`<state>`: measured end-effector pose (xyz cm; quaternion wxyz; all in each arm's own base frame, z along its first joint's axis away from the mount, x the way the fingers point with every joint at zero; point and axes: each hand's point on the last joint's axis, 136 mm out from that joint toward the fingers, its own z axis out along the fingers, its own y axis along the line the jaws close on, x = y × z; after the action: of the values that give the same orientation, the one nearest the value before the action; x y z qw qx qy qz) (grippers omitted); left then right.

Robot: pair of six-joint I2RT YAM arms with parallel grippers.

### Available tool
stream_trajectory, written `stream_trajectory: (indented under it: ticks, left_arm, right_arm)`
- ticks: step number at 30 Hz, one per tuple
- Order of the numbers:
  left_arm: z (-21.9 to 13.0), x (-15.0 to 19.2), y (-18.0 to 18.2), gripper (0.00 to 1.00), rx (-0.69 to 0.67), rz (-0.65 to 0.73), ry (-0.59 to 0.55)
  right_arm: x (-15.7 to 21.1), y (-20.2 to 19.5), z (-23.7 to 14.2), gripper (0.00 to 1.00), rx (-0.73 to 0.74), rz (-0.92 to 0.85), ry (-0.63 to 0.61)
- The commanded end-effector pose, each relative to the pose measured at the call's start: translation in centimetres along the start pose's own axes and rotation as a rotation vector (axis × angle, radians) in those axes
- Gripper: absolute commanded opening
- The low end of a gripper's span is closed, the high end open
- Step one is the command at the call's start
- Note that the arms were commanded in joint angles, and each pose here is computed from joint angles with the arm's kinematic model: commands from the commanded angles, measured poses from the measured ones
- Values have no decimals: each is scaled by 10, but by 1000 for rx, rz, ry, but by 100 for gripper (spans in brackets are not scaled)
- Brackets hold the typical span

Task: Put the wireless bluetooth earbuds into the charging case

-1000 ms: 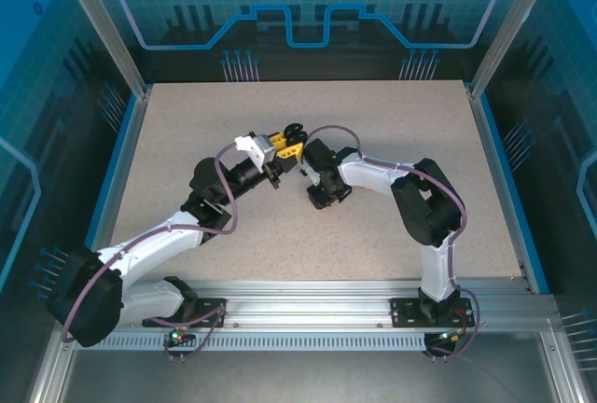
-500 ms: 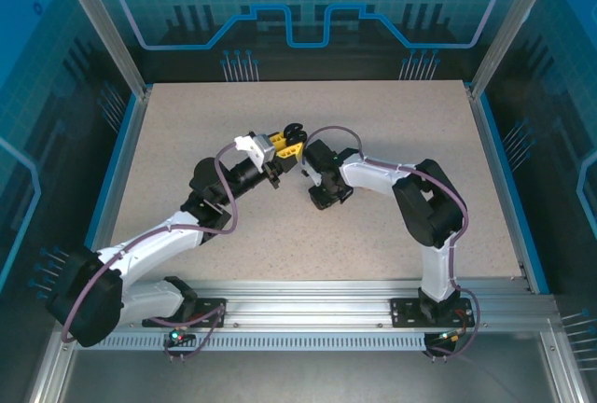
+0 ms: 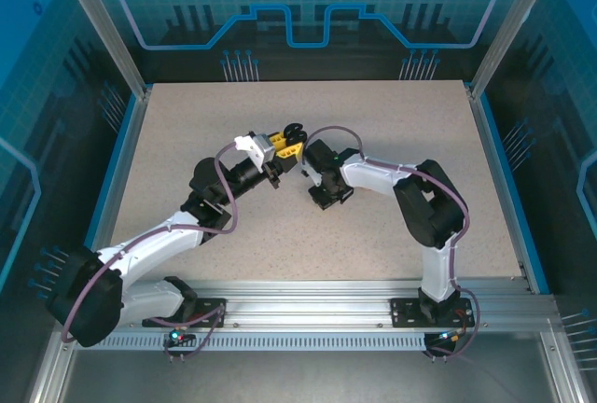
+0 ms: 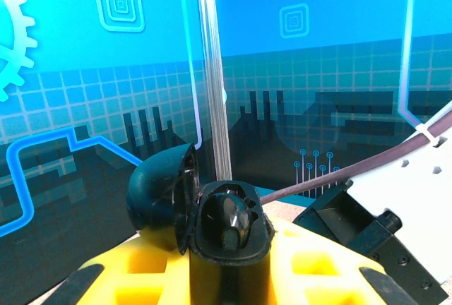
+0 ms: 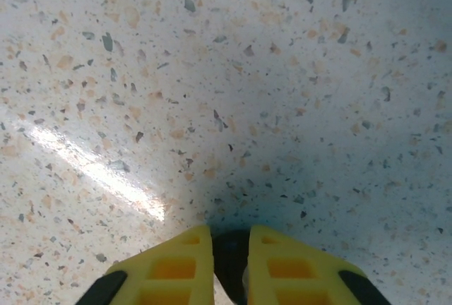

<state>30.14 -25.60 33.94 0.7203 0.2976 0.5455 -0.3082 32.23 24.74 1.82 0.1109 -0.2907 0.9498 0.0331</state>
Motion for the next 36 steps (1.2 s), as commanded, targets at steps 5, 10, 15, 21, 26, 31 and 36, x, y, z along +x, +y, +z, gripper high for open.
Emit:
stream_trajectory:
  ticks: [5,10,15,21,26,31,36]
  left_arm:
    - [-5,-14,2,0,-13,22,-44]
    - [-6,-14,0,0,-3,34,-40]
    - [-4,-15,-6,0,31,45,-44]
    - [3,-14,-25,0,96,92,-52]
    - [14,-16,-38,0,130,111,-68]
    - [28,-17,-51,0,166,125,-78]
    - [39,-17,-58,0,187,121,-80]
  right_arm:
    - [-8,-9,-44,10,-27,131,-138]
    - [-25,-21,-112,10,-18,219,-330]
    - [-40,-33,-207,12,-42,312,-603]
    - [-40,-34,-324,12,-118,363,-952]
    - [-35,-24,-384,12,-216,364,-1140]
    - [-33,-5,-414,13,-317,322,-1225]
    - [-32,7,-420,13,-385,302,-1237]
